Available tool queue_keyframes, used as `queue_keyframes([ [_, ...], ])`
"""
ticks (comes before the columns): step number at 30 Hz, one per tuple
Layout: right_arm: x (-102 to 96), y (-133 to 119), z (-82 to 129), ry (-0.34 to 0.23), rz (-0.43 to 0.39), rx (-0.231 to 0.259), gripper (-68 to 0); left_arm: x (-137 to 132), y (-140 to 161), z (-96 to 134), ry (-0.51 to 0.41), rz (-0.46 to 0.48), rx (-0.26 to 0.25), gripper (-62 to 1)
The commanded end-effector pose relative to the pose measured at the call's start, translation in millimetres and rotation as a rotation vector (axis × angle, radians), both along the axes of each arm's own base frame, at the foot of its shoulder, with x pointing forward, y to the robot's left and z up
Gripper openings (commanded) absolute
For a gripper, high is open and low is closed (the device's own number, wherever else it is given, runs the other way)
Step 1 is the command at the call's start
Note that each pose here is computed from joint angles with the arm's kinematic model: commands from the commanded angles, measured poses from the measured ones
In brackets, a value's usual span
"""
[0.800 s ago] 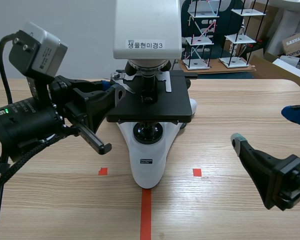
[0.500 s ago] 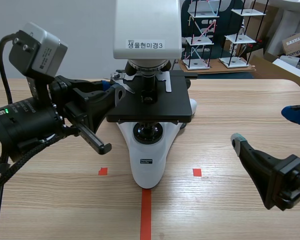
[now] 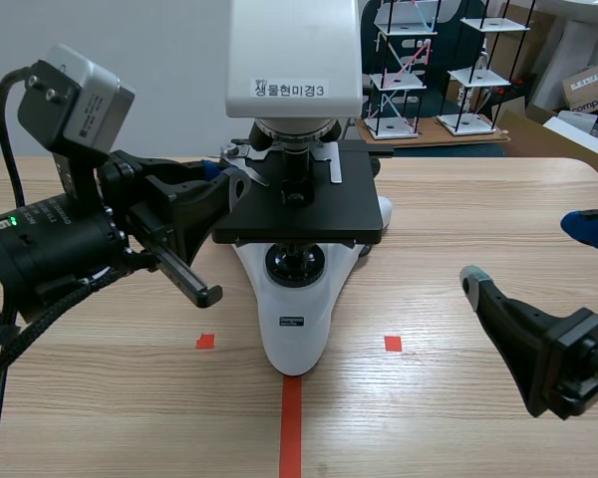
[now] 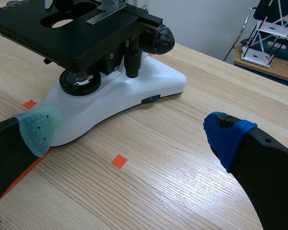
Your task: Return to the home posture
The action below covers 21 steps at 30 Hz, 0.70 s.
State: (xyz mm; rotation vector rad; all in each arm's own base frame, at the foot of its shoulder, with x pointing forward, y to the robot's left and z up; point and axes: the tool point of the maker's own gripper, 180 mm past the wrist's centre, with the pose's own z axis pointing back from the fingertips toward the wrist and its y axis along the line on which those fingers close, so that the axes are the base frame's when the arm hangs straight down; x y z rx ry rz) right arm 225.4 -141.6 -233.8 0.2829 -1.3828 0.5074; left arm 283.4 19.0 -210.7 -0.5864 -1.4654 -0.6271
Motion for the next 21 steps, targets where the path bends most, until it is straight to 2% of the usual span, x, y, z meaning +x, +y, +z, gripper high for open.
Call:
queue_keyframes([
  [1,2.3,3,11,-0.033,0.007,0.008,-1.9,1,-2,10,-0.026,-0.001,-0.024,-58.8],
  [8,2.3,3,11,-0.033,0.007,0.008,-1.9,-2,5,4,-0.014,0.003,-0.003,-40.2],
  [11,2.2,3,11,-0.033,0.008,0.008,-1.9,-4,17,1,-0.015,0.029,0.001,-36.2],
  [15,2.2,3,11,-0.033,0.008,0.008,-1.9,-13,42,4,-0.046,0.08,-0.035,-33.0],
  [21,2.3,3,11,-0.033,0.007,0.009,-1.9,-36,73,10,-0.097,0.128,-0.096,-17.3],
])
